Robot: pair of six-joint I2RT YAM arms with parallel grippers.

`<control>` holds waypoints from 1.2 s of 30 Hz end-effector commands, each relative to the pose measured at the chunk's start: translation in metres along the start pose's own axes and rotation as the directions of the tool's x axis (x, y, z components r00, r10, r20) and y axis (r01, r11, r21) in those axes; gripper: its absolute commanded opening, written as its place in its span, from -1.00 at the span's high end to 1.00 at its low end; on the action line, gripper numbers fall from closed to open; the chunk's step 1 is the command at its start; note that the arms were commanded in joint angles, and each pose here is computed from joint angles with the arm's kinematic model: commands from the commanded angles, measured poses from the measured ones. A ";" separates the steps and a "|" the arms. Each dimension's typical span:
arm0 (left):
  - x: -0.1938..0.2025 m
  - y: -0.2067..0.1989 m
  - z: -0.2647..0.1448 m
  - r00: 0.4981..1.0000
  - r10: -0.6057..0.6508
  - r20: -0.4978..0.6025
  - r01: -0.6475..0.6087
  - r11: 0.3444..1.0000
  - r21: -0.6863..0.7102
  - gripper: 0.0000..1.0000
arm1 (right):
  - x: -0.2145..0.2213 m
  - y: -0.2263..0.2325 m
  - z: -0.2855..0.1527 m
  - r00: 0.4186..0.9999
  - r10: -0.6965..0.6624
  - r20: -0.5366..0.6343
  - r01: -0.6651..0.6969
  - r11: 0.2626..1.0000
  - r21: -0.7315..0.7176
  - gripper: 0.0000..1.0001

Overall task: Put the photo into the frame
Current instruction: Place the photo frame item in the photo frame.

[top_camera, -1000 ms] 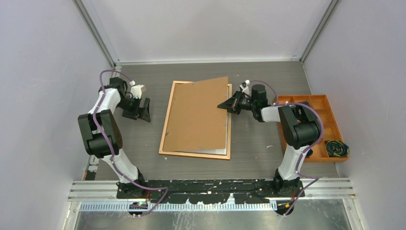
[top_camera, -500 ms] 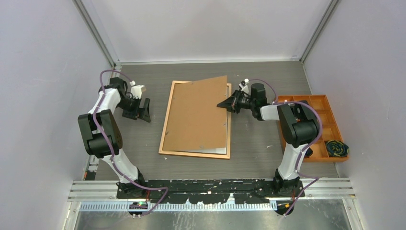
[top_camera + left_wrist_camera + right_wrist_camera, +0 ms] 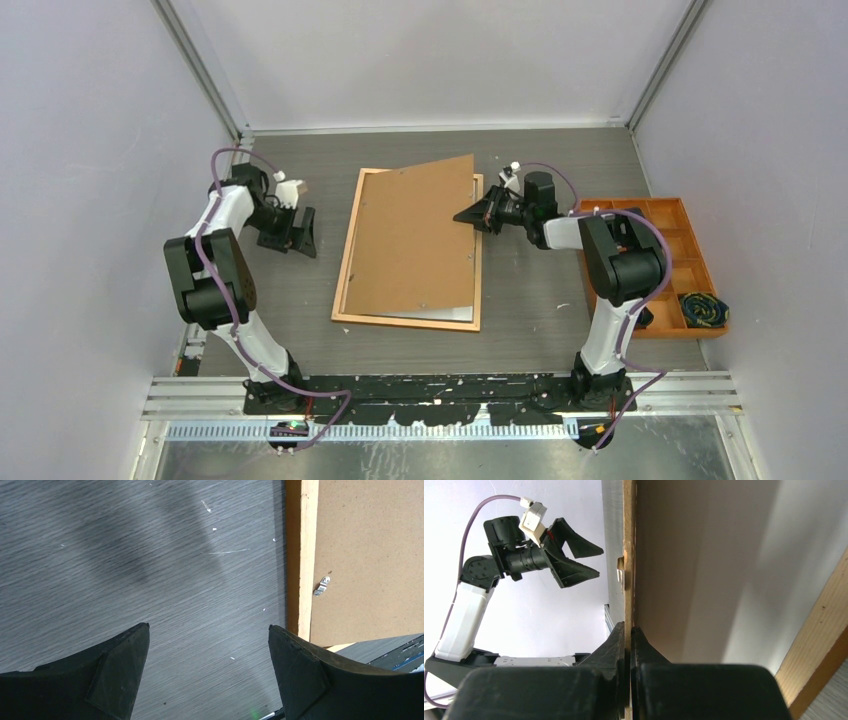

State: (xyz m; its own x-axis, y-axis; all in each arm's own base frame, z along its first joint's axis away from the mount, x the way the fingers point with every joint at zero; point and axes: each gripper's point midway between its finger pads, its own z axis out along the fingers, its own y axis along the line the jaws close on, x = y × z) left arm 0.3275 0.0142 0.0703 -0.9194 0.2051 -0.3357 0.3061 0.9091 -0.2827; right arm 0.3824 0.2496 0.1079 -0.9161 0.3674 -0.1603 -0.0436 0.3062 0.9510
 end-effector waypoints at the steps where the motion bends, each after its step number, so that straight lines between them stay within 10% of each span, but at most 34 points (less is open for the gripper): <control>1: -0.004 -0.009 -0.008 0.999 0.034 0.024 -0.034 0.999 -0.007 -0.79 | -0.017 0.032 0.000 0.995 -0.098 0.032 0.100 0.991 -0.093 0.98; 36: 0.010 -0.034 0.060 0.985 0.144 -0.100 -0.147 0.989 -0.019 -0.37 | -0.008 0.015 0.009 0.988 -0.129 0.081 0.129 0.992 -0.004 0.90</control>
State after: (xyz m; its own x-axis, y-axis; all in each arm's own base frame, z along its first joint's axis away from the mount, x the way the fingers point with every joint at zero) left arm 0.3192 -0.0343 0.0274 -0.8920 0.3657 -0.2657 0.4249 0.8788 -0.2172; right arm 0.3818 0.2537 0.0895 -0.9105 0.3771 -0.1697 -0.0393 0.3296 0.9433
